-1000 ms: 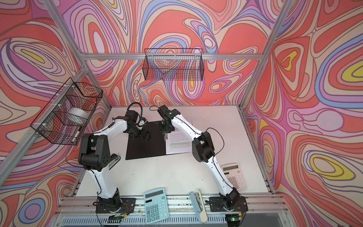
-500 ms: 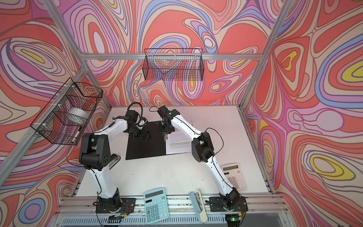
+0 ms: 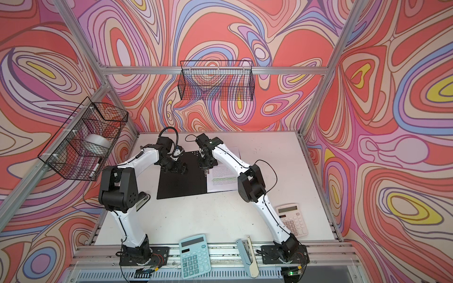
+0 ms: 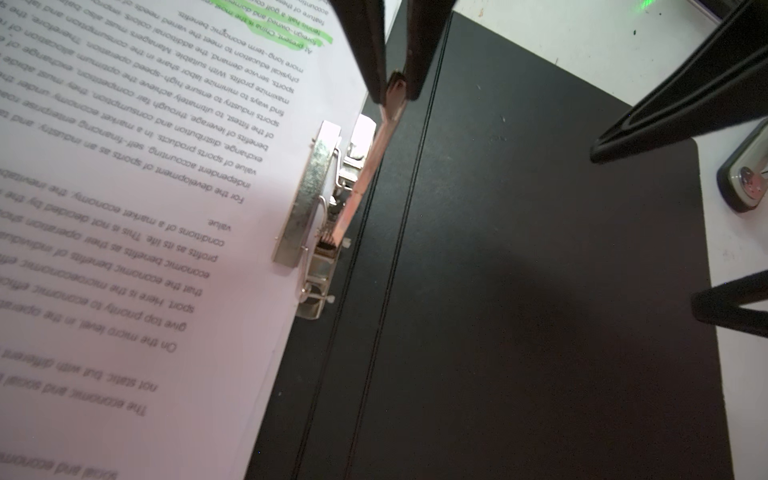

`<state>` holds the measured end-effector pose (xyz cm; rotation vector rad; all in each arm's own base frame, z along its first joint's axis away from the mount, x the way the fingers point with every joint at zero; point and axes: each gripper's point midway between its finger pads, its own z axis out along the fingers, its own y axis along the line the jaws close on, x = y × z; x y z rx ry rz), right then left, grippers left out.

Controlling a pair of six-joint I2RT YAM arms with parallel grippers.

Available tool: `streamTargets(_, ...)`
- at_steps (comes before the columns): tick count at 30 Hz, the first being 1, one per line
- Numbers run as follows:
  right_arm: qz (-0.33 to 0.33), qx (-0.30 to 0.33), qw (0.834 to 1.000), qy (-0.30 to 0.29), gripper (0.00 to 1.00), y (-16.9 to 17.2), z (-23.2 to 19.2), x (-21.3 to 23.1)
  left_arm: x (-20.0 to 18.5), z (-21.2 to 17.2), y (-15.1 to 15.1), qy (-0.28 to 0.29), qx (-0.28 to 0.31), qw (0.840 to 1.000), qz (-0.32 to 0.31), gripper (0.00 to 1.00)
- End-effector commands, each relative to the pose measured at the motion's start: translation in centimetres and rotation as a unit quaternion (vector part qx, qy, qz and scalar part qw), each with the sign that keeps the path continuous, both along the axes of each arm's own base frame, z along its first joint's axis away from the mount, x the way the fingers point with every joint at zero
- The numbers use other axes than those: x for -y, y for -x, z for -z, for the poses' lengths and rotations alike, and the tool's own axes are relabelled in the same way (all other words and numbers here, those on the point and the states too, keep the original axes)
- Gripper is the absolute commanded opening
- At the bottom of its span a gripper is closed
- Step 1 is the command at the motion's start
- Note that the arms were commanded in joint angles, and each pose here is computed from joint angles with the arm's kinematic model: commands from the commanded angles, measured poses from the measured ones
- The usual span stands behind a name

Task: Put the files into the folder
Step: 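Press the clip lever down with the right gripper while the left gripper steadies the folder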

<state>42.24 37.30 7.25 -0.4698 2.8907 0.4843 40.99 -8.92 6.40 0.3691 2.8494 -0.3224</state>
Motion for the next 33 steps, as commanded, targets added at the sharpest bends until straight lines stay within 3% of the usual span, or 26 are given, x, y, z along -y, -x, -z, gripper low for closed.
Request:
streamTargets(1, 0.002, -0.012, 0.999, 0.042, 0.1, 0.0, 2.7, 1.3, -0.1, 0.1, 0.0, -0.002, -0.008, 1.0, 0.011, 1.0)
streamTargets(33, -0.002, -0.03, 0.997, 0.075, 0.06, 0.3, 5.6, 2.3, -0.1, 0.9, 0.6, -0.002, -0.016, 1.0, 0.015, 1.0)
